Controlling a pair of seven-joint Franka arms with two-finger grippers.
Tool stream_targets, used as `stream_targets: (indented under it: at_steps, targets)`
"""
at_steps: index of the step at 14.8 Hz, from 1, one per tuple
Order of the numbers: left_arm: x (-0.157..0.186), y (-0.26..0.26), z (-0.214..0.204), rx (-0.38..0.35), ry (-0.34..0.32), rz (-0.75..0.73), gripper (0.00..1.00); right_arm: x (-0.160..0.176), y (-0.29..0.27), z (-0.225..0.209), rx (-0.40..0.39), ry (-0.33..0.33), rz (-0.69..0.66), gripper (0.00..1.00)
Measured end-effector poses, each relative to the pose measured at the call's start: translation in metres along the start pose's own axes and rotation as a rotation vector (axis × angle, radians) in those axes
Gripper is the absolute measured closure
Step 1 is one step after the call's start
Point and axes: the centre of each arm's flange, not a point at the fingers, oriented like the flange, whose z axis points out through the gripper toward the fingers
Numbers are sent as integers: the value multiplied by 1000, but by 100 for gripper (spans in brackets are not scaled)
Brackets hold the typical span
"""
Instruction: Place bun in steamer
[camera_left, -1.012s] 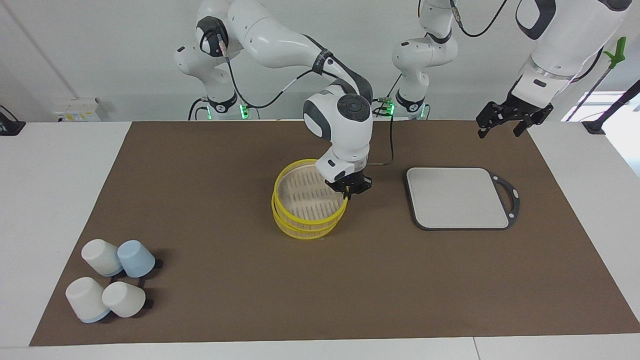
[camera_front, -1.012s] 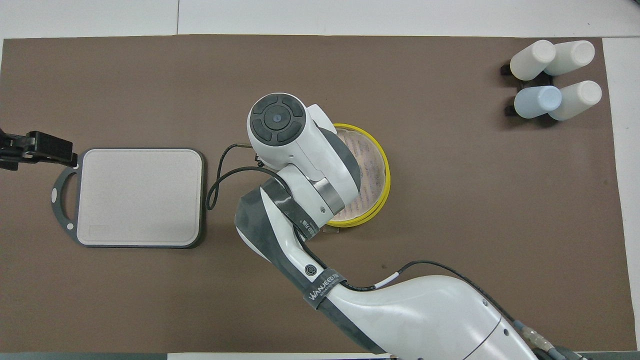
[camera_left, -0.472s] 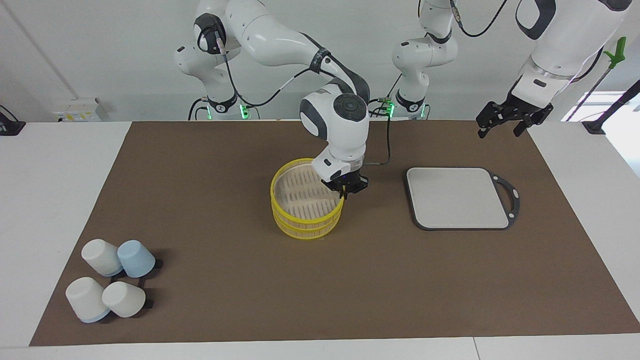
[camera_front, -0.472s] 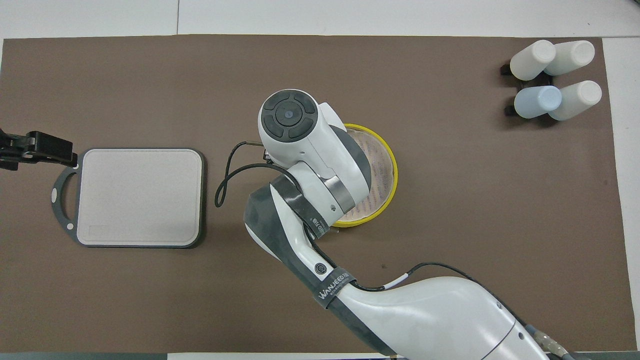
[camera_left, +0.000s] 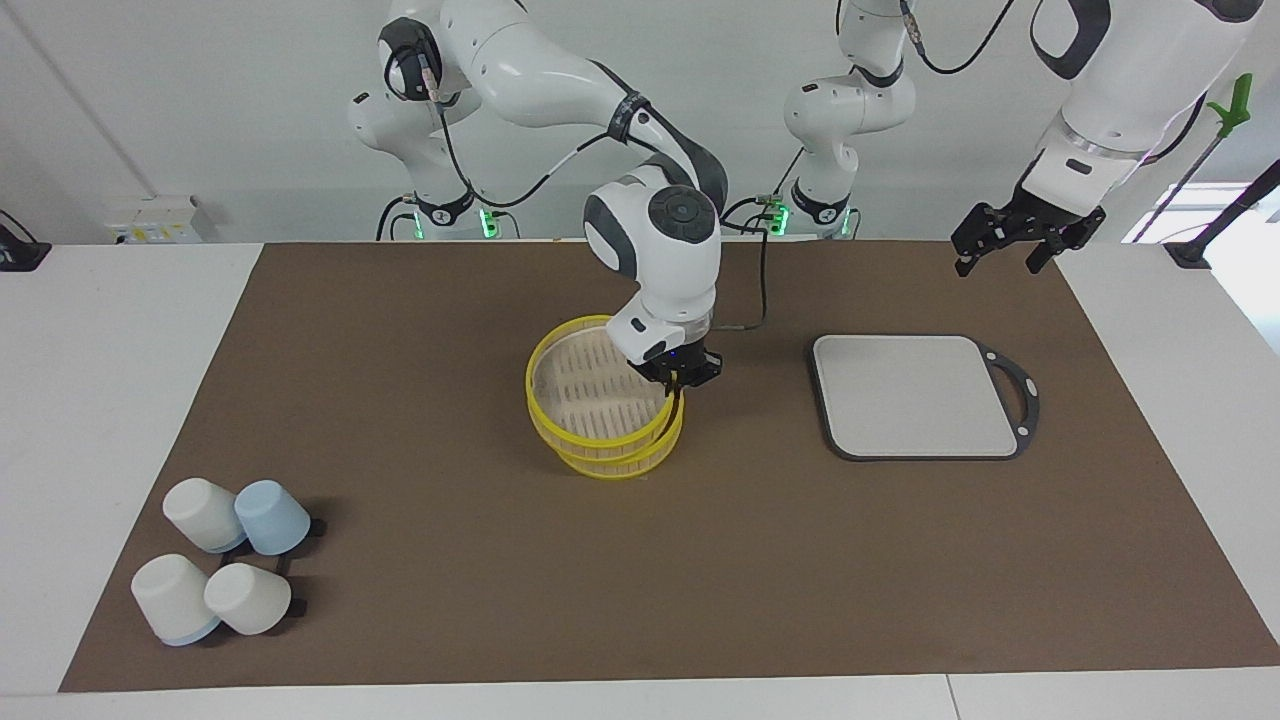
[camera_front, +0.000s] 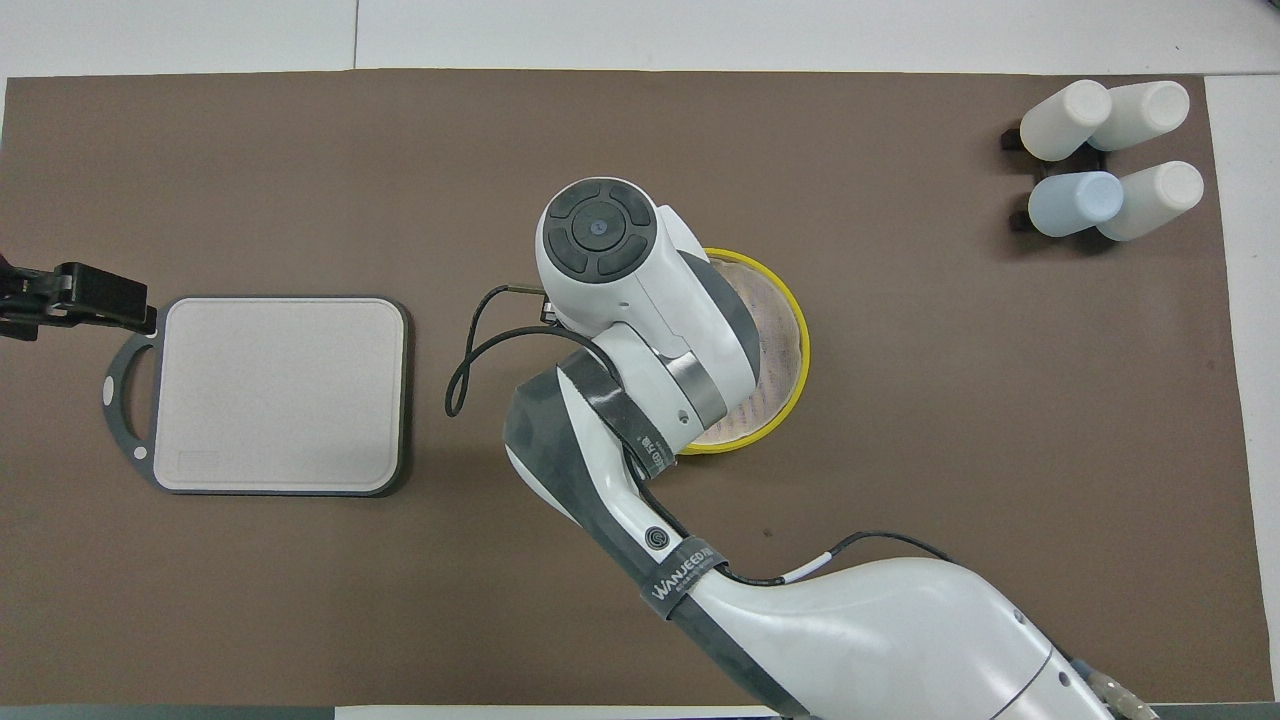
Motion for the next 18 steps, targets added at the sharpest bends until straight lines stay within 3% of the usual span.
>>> stream_targets:
  at_steps: [18]
  targets:
    - [0, 1, 0, 0, 0, 1, 0, -8, 1, 6, 77, 13, 16, 91]
